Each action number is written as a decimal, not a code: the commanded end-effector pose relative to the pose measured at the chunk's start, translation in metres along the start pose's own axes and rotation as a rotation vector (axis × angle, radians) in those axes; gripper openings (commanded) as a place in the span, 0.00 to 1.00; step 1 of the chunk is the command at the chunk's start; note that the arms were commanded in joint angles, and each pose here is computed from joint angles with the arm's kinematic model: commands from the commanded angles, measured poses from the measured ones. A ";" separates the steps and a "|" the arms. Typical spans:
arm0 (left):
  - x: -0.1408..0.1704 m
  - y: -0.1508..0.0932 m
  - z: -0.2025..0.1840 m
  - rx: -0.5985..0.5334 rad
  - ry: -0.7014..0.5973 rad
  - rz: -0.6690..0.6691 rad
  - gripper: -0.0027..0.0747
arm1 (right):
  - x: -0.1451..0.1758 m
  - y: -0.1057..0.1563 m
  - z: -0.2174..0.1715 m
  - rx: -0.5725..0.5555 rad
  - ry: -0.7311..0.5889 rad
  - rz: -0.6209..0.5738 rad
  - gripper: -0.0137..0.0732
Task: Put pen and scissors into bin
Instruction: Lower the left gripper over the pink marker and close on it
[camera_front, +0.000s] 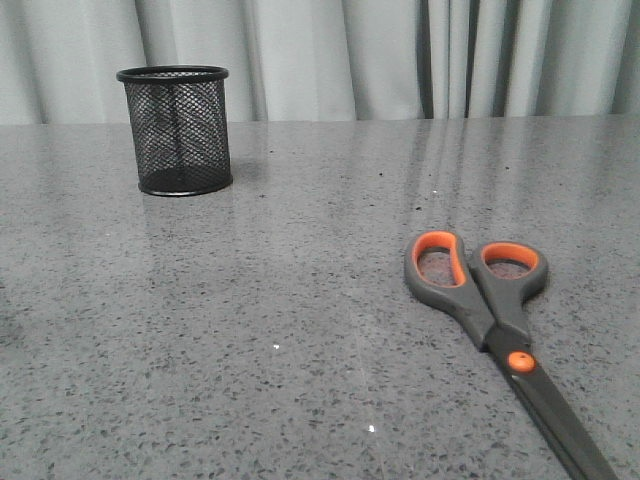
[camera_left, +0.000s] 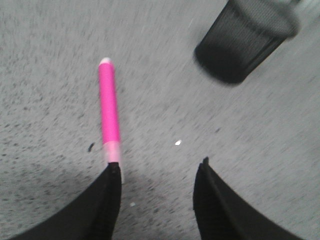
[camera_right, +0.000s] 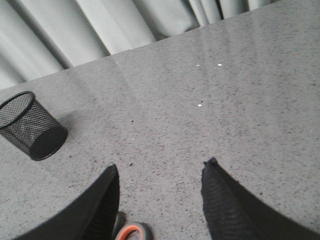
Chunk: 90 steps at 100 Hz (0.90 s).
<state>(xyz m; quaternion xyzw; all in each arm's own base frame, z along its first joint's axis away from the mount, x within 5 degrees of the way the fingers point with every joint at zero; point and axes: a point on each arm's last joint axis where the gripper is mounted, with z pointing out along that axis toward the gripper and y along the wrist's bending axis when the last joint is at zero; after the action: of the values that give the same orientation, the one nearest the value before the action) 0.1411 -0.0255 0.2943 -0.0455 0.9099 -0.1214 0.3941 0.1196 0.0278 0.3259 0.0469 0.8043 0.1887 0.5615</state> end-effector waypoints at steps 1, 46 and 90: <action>-0.037 -0.008 0.008 -0.042 0.078 0.050 0.41 | -0.015 0.006 -0.002 -0.025 -0.075 -0.028 0.55; -0.109 -0.014 0.103 -0.145 0.423 0.106 0.41 | -0.011 0.008 -0.002 -0.039 -0.040 -0.033 0.55; -0.104 -0.004 0.144 -0.195 0.475 0.144 0.41 | -0.012 0.008 -0.002 -0.039 -0.044 -0.033 0.55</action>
<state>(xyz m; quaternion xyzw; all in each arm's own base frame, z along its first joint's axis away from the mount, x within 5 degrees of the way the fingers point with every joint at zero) 0.3134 -0.0351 0.2572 0.0084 0.9917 -0.0064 0.1281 0.1177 0.0322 0.3235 0.0282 0.8149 0.1950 0.5451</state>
